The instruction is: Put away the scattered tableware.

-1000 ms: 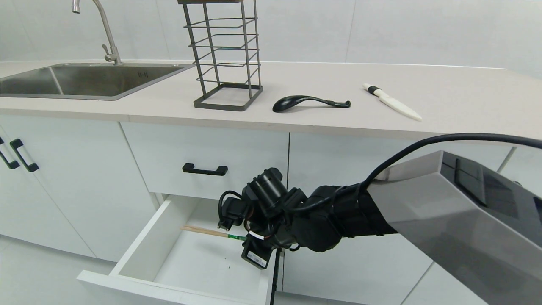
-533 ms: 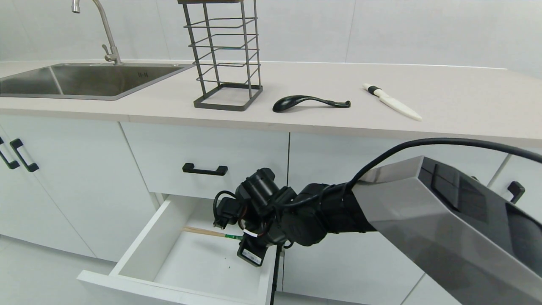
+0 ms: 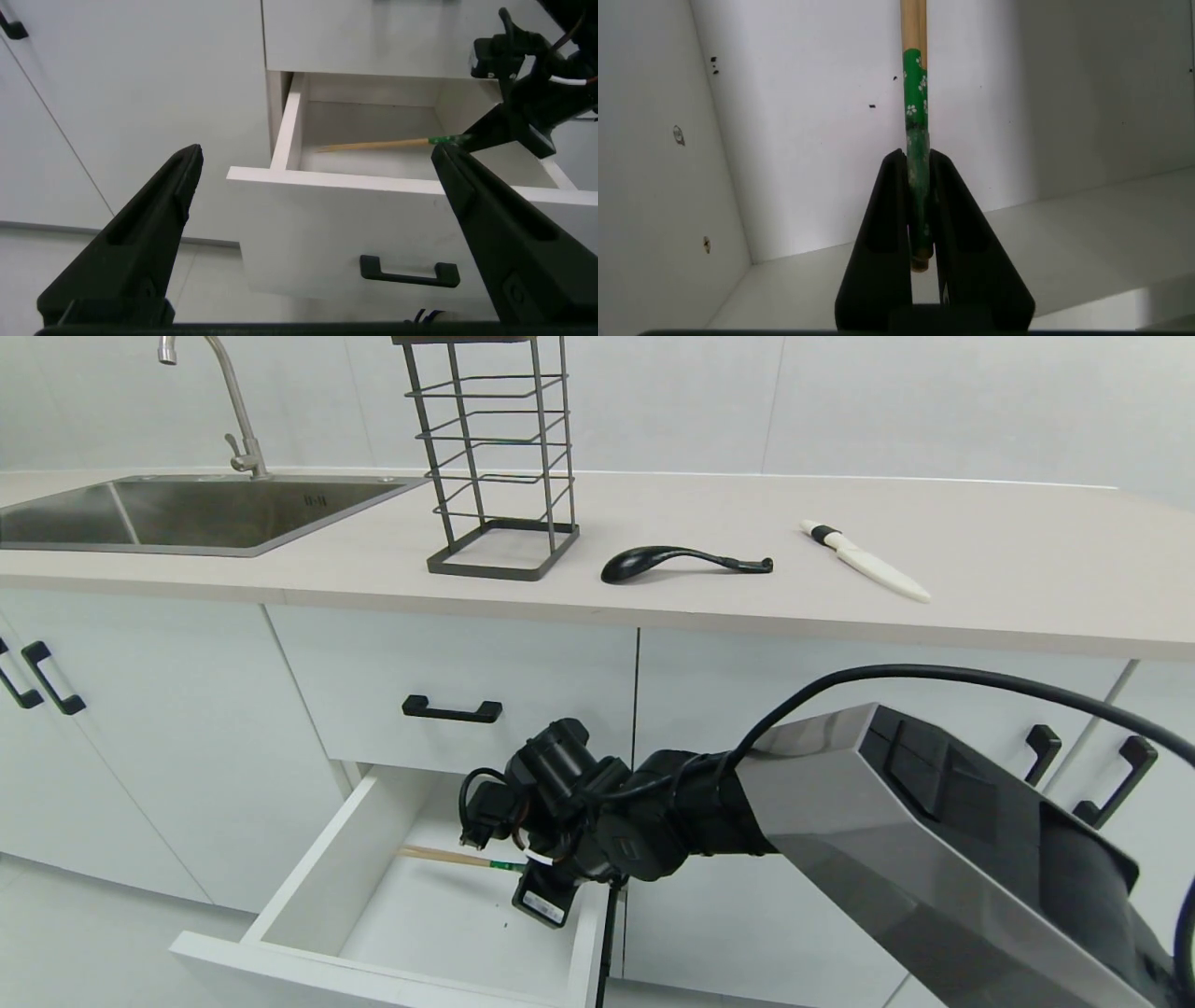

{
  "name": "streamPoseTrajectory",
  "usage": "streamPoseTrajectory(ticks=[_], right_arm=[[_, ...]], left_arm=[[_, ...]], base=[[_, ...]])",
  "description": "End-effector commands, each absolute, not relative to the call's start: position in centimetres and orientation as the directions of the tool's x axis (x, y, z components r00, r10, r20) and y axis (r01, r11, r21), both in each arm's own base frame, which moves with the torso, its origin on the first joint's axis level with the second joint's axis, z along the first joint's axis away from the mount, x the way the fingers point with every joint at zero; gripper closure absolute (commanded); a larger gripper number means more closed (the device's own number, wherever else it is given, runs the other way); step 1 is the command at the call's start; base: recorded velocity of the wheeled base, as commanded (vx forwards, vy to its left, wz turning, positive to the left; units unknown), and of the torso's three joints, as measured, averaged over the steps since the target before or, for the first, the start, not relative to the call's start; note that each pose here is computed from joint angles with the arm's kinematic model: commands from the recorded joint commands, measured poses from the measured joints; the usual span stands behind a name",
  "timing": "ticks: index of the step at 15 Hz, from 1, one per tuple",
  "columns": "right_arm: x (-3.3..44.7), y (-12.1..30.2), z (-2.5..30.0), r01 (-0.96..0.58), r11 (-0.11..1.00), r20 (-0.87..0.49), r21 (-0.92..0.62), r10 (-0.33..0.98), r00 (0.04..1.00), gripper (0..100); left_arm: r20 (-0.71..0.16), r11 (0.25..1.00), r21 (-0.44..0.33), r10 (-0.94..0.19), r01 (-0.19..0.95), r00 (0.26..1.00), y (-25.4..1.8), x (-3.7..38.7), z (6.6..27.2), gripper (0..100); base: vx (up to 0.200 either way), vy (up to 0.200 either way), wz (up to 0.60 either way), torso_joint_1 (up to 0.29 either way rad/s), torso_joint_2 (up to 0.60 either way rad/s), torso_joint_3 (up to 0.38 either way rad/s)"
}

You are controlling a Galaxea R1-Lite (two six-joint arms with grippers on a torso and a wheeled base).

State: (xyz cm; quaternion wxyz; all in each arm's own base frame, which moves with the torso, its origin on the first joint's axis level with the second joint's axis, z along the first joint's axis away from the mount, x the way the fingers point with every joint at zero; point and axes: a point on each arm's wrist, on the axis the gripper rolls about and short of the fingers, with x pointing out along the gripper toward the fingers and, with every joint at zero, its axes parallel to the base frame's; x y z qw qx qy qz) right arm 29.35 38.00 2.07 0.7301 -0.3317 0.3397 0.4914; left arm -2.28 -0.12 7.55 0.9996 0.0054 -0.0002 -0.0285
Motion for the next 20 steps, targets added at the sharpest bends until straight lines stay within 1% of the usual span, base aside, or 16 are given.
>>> streamPoseTrajectory(ticks=[1,7,11,12,14,18,20], right_arm=[[29.3,38.1,1.5,-0.945,0.294,-0.828,-0.147,0.486,0.28,100],[29.7,38.6,0.6,-0.947,0.289,-0.836,-0.142,0.476,0.271,100],[29.7,38.7,0.2,-0.952,0.279,-0.856,-0.128,0.454,0.248,100],[29.6,38.7,0.1,-0.953,0.277,-0.86,-0.125,0.448,0.243,0],[29.7,38.8,0.0,-0.954,0.275,-0.861,-0.122,0.449,0.24,0],[29.4,39.6,1.2,-0.954,0.266,-0.84,-0.136,0.479,0.254,0],[28.9,39.5,3.9,-0.952,0.268,-0.824,-0.146,0.499,0.267,0]], left_arm=[[-0.002,0.998,0.011,-0.057,0.057,0.998,-0.1,-2.3,7.6,0],[-0.002,0.998,0.011,-0.057,0.057,0.998,-0.1,-2.3,7.6,0],[-0.002,0.998,0.011,-0.057,0.057,0.998,-0.1,-2.3,7.6,0],[-0.002,0.998,0.011,-0.057,0.057,0.998,-0.1,-2.3,7.6,0],[-0.002,0.998,0.011,-0.057,0.057,0.998,-0.1,-2.3,7.6,0],[-0.002,0.998,0.011,-0.057,0.057,0.998,-0.1,-2.3,7.6,0],[-0.002,0.998,0.011,-0.057,0.057,0.998,-0.1,-2.3,7.6,0]], base=[[0.0,0.0,0.0,0.0,0.0,0.0],[0.0,0.0,0.0,0.0,0.0,0.0],[0.0,0.0,0.0,0.0,0.0,0.0],[0.0,0.0,0.0,0.0,0.0,0.0],[0.0,0.0,0.0,0.0,0.0,0.0],[0.0,0.0,0.0,0.0,0.0,0.0],[0.0,0.0,0.0,0.0,0.0,0.0]])
